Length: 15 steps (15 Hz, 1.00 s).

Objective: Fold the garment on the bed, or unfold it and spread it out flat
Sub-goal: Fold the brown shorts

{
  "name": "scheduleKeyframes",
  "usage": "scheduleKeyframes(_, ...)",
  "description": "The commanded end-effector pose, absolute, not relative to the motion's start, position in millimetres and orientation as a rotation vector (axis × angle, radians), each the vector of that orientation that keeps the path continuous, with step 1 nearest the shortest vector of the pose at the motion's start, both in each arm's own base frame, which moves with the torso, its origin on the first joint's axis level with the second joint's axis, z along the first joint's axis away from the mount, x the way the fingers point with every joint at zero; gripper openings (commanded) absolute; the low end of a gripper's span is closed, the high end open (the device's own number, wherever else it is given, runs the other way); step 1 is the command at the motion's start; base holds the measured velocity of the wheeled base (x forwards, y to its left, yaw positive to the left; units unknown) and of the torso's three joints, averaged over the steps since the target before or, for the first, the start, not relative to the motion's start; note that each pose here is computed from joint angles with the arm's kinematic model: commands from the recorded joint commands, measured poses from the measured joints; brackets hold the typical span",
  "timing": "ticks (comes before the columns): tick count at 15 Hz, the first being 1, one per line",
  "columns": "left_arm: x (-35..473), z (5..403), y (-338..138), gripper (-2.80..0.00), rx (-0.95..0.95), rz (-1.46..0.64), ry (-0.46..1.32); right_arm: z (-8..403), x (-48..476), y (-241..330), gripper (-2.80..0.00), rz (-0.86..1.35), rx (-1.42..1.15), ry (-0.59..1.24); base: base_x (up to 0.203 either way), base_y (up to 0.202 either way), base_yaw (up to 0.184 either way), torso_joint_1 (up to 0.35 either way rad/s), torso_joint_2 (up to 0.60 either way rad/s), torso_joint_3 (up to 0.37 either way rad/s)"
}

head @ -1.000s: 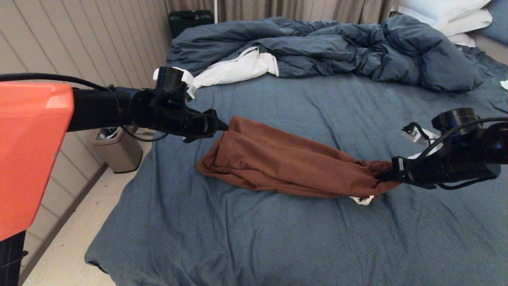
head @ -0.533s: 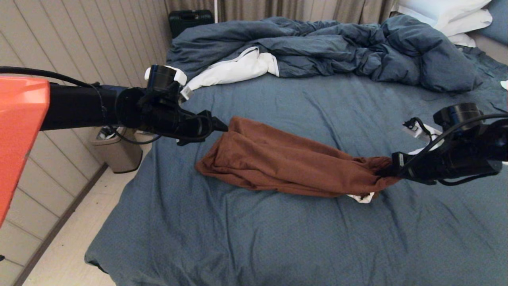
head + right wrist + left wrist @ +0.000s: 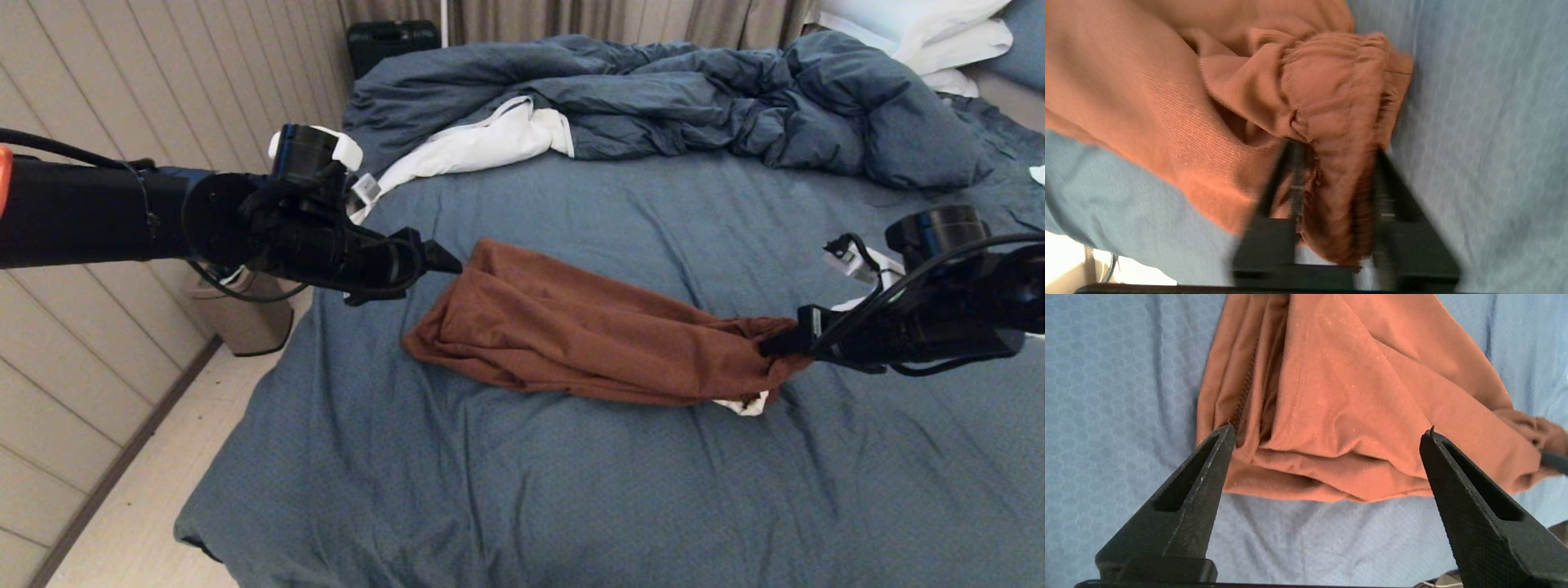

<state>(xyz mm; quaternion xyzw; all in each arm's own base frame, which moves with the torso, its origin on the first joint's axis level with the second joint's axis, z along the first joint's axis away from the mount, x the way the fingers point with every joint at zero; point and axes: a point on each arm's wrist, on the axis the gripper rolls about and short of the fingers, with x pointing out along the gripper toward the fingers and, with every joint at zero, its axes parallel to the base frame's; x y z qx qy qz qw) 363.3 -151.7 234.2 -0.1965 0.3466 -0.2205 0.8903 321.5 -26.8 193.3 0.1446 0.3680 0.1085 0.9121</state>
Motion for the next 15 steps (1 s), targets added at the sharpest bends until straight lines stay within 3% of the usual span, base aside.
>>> scheduleKeyframes(1,359,240,-148,0.0,-0.414,-0.458,0.71,197,322,-23,0.0,0.236,0.301,0.749,0.0,0.0,0.0,0.0,0.0,0.0)
scheduleKeyframes(10,339,249,-140,0.0,-0.413,-0.457,0.697,245,287,-19,0.0,0.259,0.32,0.607,0.0,0.0,0.0,0.0,0.0,0.0)
scheduleKeyframes(11,334,248,-138,0.0,-0.411,-0.456,0.704,249,278,-19,-0.83,0.258,0.317,0.596,0.0,0.0,0.0,0.0,0.0,0.0)
scheduleKeyframes(12,328,246,-136,0.0,-0.409,-0.454,0.716,251,267,-18,-2.8,0.258,0.314,0.587,0.0,0.0,0.0,0.0,0.0,0.0)
scheduleKeyframes(13,323,245,-134,0.0,-0.405,-0.452,0.725,253,257,-18,-2.8,0.256,0.309,0.578,0.0,0.0,0.0,0.0,0.0,0.0)
scheduleKeyframes(14,317,243,-132,-2.8,-0.401,-0.451,0.736,257,247,-18,-2.8,0.252,0.302,0.561,0.0,0.0,0.0,0.0,0.0,0.0)
scheduleKeyframes(15,310,242,-129,-2.8,-0.391,-0.452,0.746,259,235,-17,-2.8,0.249,0.298,0.552,0.0,0.0,0.0,0.0,0.0,0.0)
